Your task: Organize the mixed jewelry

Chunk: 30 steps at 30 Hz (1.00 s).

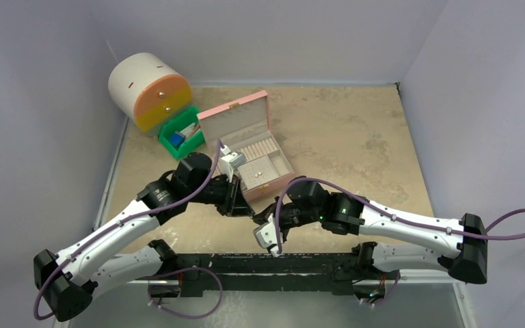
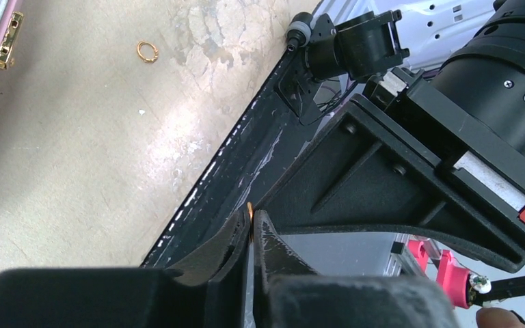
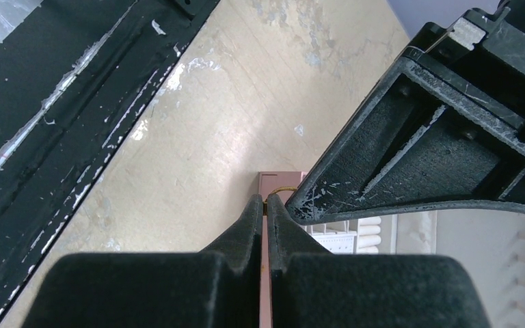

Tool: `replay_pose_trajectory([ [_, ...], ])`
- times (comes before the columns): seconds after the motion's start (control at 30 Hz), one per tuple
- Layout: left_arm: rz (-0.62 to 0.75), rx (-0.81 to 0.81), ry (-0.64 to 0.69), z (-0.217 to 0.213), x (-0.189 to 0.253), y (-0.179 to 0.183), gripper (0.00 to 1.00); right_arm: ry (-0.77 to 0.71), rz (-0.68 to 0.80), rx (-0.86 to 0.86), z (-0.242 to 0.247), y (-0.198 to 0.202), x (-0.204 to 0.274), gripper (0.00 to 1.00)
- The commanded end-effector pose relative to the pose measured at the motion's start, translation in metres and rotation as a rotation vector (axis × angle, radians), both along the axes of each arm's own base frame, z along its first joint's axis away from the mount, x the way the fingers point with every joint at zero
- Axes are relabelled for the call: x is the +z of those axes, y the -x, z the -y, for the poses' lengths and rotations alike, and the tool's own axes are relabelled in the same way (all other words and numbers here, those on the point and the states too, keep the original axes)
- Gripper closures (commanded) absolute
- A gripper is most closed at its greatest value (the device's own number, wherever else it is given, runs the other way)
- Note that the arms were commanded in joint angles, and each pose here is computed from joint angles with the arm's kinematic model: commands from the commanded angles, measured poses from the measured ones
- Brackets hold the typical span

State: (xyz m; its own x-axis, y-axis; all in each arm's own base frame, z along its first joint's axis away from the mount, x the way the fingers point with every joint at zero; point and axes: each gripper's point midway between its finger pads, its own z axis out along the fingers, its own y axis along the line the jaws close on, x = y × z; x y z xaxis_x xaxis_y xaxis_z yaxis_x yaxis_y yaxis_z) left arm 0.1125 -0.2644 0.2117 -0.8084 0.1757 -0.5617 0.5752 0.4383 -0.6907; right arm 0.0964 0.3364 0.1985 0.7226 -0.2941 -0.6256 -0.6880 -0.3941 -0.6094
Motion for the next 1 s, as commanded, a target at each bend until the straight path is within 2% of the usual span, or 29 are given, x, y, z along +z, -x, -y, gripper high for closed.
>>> replay_pose_trajectory([
  [0.0, 0.024, -0.028, 0.039, 0.006, 0.008, 0.000, 1.00, -0.059, 0.047, -0.004, -0.010, -0.005, 0.026, 1.00],
  [0.23, 0.039, -0.008, 0.044, 0.007, 0.013, -0.004, 1.00, -0.064, 0.050, -0.015, -0.007, -0.006, 0.026, 1.00],
  [0.57, 0.094, 0.078, 0.049, 0.004, 0.027, -0.019, 1.00, -0.158, 0.025, -0.087, 0.008, -0.005, 0.043, 0.79],
  [0.7, 0.147, 0.133, 0.082, 0.001, 0.044, -0.027, 1.00, -0.222, -0.067, -0.149, 0.016, -0.001, 0.050, 0.74],
  [0.97, 0.277, 0.290, 0.154, -0.015, 0.073, -0.045, 1.00, -0.475, -0.364, -0.497, 0.029, -0.027, 0.063, 0.63],
])
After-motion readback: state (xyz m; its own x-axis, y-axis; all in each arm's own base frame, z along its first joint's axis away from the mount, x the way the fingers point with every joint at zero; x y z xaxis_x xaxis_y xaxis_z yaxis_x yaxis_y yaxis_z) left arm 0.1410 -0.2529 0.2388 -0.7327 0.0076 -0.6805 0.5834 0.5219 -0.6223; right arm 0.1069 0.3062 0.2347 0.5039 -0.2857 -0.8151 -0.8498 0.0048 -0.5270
